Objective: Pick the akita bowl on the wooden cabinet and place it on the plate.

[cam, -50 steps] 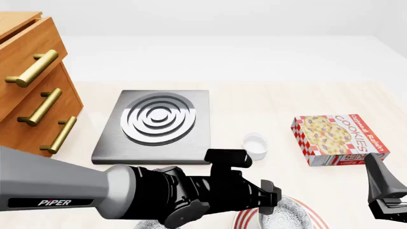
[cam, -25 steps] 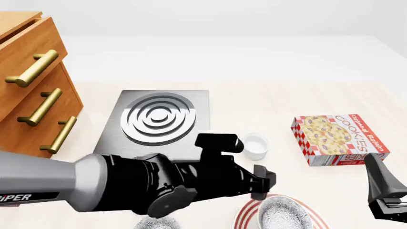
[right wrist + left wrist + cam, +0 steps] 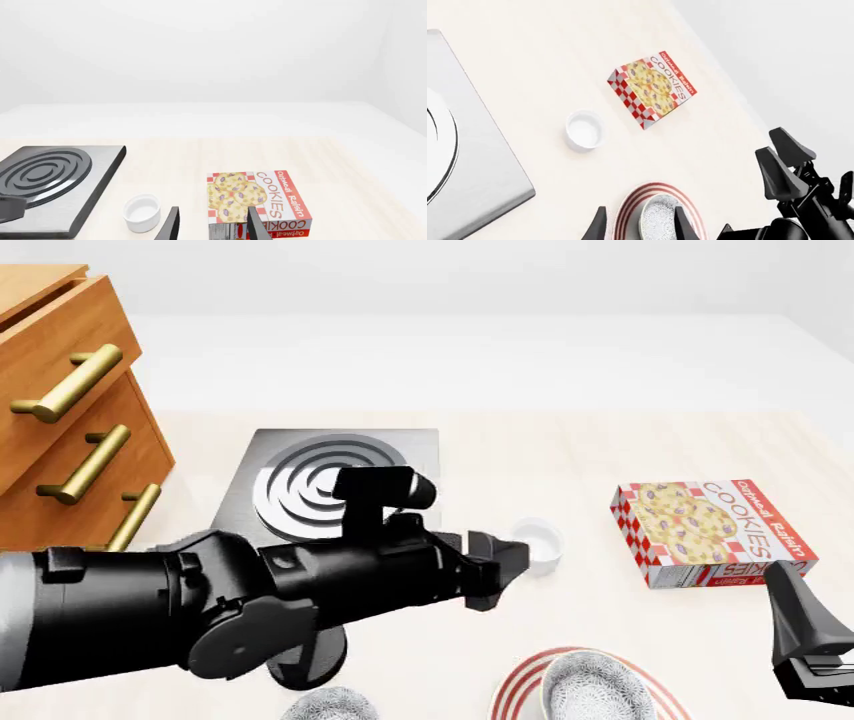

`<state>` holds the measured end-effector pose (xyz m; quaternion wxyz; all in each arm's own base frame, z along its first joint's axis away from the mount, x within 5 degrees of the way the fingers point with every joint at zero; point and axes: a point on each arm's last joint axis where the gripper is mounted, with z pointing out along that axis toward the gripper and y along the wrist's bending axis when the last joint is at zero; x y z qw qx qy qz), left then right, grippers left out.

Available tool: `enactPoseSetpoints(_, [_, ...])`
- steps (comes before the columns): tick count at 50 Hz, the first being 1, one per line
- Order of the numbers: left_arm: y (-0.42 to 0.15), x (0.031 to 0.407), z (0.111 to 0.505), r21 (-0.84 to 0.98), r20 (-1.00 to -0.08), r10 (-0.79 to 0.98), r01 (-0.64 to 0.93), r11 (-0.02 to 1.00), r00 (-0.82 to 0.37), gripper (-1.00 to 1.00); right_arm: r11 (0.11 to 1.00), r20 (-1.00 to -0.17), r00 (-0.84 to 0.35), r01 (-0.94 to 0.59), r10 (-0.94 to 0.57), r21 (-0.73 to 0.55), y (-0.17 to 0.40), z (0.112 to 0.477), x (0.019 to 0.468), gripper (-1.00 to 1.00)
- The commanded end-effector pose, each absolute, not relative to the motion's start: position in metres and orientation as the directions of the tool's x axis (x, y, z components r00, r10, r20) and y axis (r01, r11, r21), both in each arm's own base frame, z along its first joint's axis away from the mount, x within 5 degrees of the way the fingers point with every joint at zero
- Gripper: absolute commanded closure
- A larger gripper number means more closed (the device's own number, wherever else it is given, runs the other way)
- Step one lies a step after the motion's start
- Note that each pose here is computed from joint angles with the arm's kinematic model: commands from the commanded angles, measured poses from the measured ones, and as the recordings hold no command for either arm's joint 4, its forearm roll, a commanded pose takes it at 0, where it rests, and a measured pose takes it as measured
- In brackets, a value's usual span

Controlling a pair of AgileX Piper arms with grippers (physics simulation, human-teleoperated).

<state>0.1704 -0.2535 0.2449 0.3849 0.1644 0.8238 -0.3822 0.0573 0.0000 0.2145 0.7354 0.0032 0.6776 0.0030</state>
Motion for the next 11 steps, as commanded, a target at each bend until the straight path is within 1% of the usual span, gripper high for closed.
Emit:
enactPoseSetpoints(1, [-0.226, 0.169, 0.256, -0.500, -0.787, -0.076, 0.560, 0.660, -0.613, -1.00, 1.000, -0.997, 0.082, 0.000, 0.009, 0.009, 0.000, 0.214, 0.057, -1.00])
enactPoseSetpoints(11, [-0.210, 0.169, 0.254, -0.509, -0.785, -0.111, 0.533, 0.676, -0.609, -1.00, 1.000, -0.997, 0.082, 0.000, 0.009, 0.009, 0.000, 0.214, 0.057, -1.00])
